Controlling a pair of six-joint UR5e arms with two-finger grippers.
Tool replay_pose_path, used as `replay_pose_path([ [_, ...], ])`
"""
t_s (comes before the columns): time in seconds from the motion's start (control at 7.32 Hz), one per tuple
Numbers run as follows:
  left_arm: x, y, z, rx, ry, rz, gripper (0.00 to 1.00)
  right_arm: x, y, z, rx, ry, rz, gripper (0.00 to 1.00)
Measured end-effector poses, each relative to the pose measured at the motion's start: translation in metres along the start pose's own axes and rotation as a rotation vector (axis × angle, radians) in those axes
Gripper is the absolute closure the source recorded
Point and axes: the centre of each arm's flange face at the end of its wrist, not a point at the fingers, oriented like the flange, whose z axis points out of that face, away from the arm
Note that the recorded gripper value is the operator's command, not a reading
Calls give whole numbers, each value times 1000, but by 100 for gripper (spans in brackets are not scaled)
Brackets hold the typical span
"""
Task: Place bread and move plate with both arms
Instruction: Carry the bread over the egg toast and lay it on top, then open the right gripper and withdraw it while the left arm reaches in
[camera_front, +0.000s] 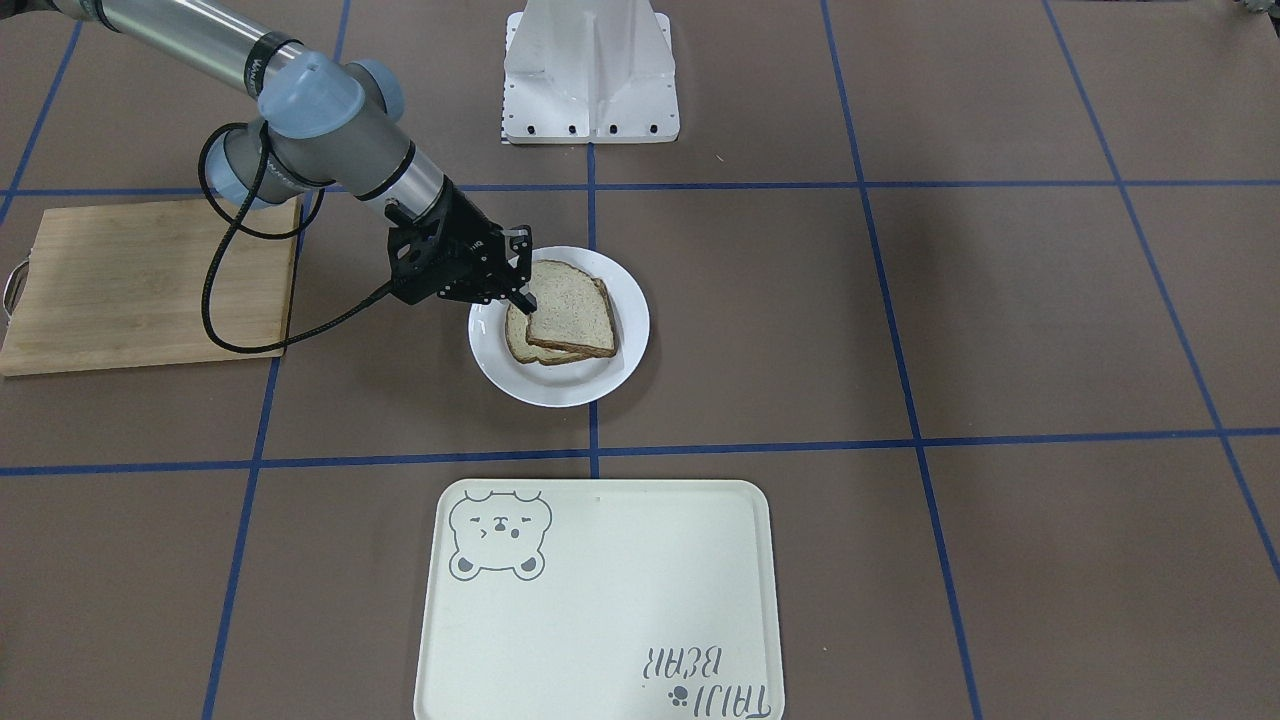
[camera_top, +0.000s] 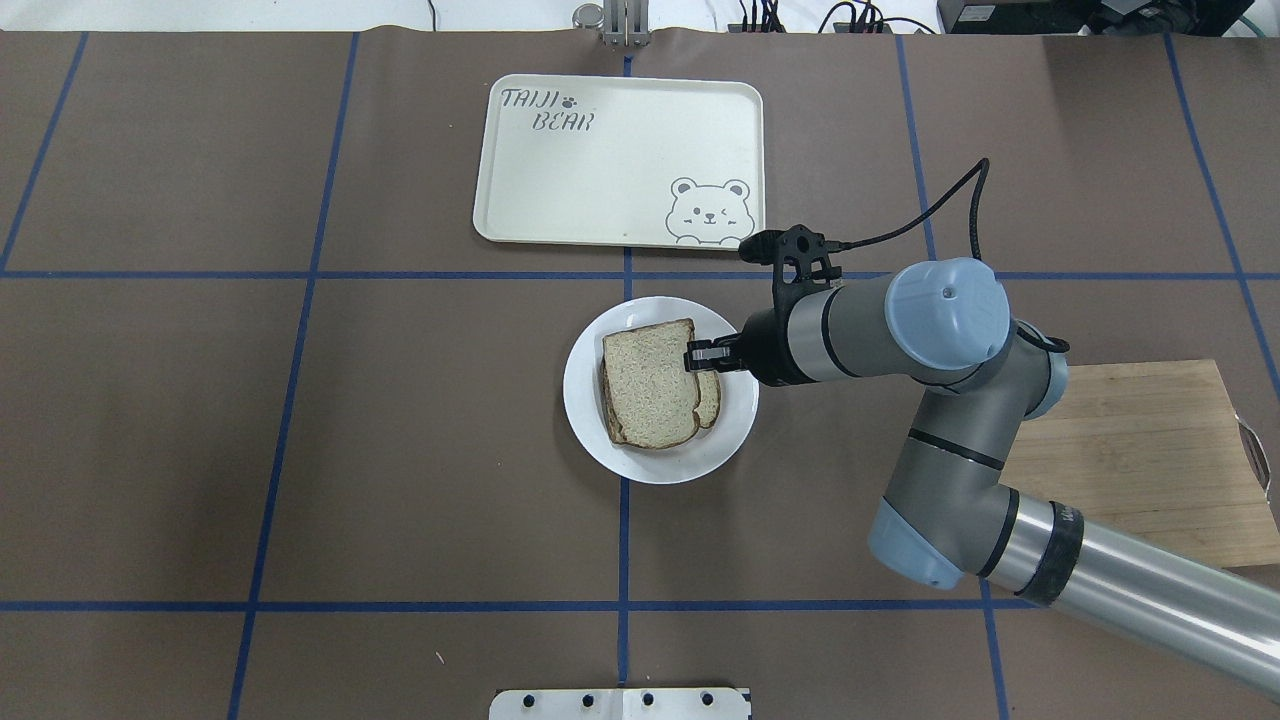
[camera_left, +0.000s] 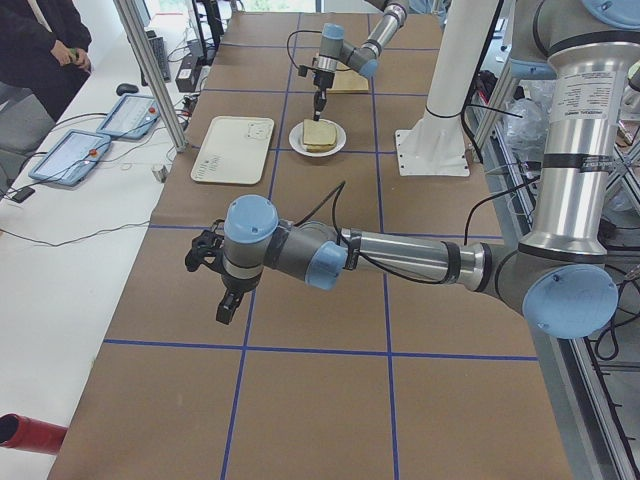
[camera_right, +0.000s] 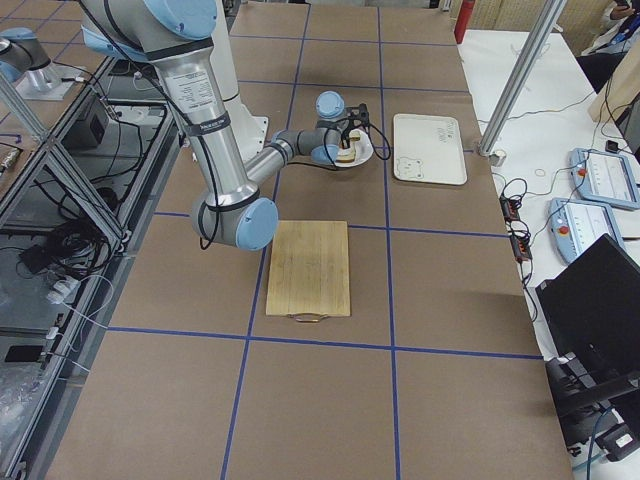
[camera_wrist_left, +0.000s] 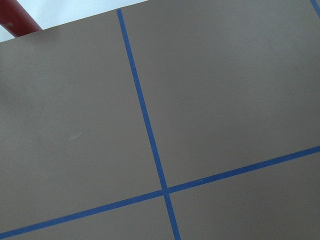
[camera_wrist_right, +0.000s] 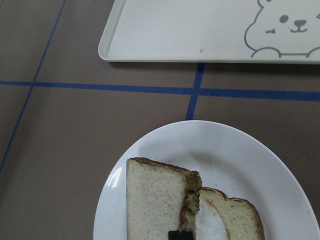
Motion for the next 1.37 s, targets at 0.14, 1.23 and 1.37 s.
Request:
replay_pose_path([
  [0.14, 0, -1, 0, 1, 0, 1, 1, 5, 6, 8, -2, 17, -2, 93],
  [1.23, 36, -26, -9, 87, 57, -59, 2, 93, -131, -99, 4, 316, 35, 0],
  [1.37, 78, -36, 8, 110, 134, -108, 1, 137, -165, -136, -24, 450, -16, 0],
])
